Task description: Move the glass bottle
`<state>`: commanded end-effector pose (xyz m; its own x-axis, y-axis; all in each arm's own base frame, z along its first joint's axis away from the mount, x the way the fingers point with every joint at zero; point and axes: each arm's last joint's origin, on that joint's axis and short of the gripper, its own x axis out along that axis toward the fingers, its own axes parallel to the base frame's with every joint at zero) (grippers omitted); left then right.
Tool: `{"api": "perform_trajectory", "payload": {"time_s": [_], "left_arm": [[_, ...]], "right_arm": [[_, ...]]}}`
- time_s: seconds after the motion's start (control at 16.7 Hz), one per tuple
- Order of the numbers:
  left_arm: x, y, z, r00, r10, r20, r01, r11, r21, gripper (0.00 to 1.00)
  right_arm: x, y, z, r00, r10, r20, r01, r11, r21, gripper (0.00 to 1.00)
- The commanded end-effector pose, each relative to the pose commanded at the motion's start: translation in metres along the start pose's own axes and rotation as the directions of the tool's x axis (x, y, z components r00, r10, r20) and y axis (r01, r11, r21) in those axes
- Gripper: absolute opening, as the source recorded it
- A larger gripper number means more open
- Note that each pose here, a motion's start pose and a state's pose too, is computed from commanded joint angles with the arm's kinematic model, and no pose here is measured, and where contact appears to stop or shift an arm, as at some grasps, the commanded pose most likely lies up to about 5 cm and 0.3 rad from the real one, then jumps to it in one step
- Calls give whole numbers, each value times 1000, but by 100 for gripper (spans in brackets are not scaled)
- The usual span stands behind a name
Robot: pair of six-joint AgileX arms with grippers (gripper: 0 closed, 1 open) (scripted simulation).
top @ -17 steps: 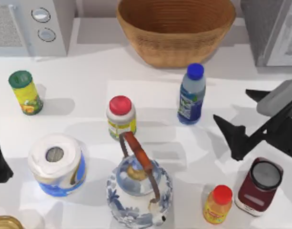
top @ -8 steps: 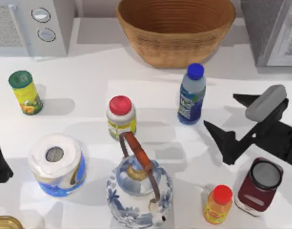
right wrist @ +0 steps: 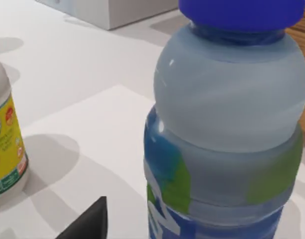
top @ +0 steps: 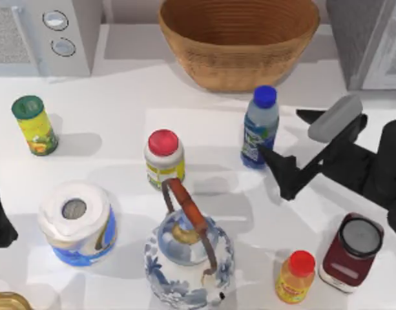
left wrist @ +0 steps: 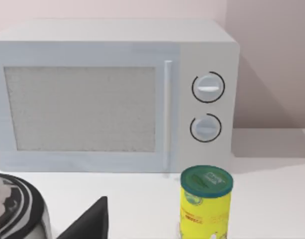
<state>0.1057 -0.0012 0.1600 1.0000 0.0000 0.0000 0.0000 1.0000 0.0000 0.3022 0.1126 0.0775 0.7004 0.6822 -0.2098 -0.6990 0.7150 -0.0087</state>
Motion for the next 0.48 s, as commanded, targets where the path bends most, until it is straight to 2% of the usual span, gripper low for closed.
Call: {"api": "perform_trajectory", "payload": {"time_s": [0.3, 0.48], "left_arm": [[0, 0, 0, 1000, 0, 0, 0, 1000, 0, 100], [0, 0, 0, 1000, 0, 0, 0, 1000, 0, 100]], "right_arm": [[46, 4, -3, 1000, 1, -2, -1, 1000, 0, 100], [58, 8, -5, 1000, 1, -2, -1, 1000, 0, 100]]}}
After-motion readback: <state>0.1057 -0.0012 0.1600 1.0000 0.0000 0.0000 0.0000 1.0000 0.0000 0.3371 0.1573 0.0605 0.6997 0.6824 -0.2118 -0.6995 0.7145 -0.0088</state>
